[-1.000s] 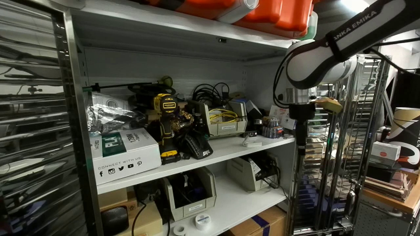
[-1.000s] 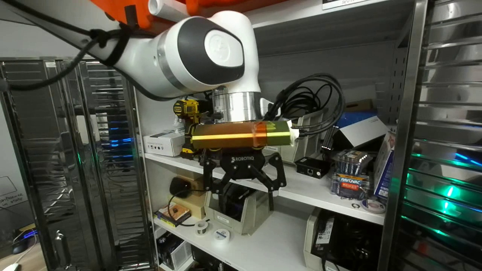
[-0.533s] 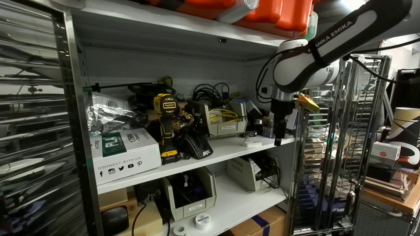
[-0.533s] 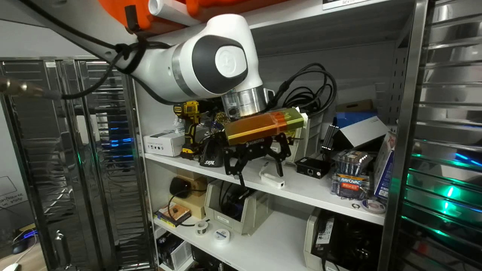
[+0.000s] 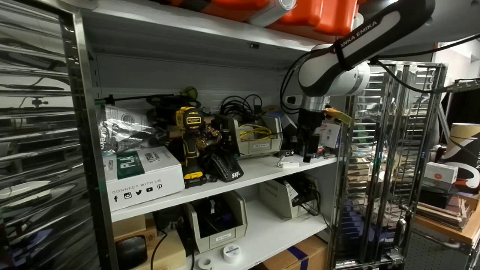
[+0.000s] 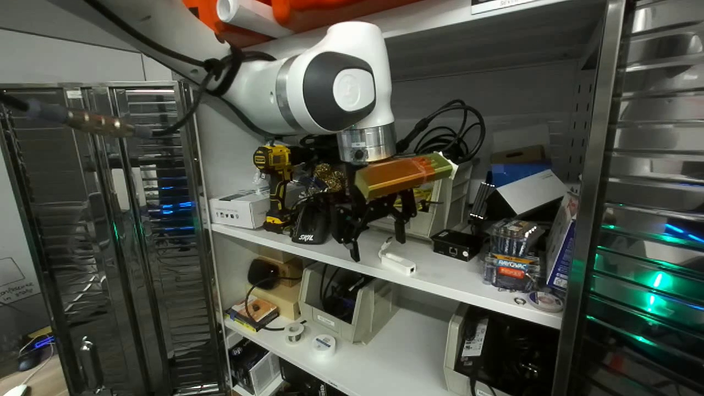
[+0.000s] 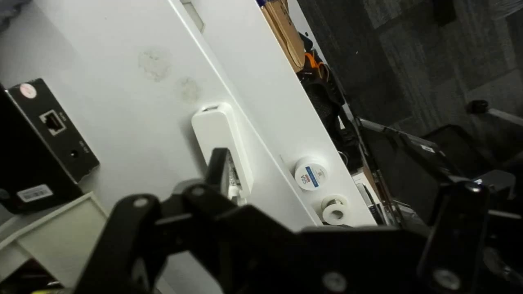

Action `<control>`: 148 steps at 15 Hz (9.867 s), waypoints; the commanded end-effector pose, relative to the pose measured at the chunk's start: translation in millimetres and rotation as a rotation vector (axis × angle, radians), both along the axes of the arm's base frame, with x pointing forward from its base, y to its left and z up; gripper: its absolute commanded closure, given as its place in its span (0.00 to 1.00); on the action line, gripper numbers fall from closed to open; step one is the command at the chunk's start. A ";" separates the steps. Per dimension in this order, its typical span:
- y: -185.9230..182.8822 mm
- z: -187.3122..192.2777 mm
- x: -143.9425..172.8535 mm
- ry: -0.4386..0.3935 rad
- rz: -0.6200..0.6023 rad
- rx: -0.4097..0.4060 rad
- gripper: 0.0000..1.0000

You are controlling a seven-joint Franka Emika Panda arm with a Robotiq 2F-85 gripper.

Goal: Put the white cable in the storage box

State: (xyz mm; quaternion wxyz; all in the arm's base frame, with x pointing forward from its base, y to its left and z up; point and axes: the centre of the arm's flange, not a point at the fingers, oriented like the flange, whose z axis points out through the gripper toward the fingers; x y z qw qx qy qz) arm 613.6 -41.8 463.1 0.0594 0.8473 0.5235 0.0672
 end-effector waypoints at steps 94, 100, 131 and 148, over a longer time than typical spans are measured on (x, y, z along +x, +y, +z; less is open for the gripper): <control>70.5 45.2 80.3 -1.029 -0.885 0.810 0.85; 65.9 34.3 98.5 -1.077 -0.942 0.785 0.85; -4.2 29.7 -113.0 -0.196 -1.206 0.421 0.00; 12.8 88.1 -239.8 0.484 -1.126 0.030 0.00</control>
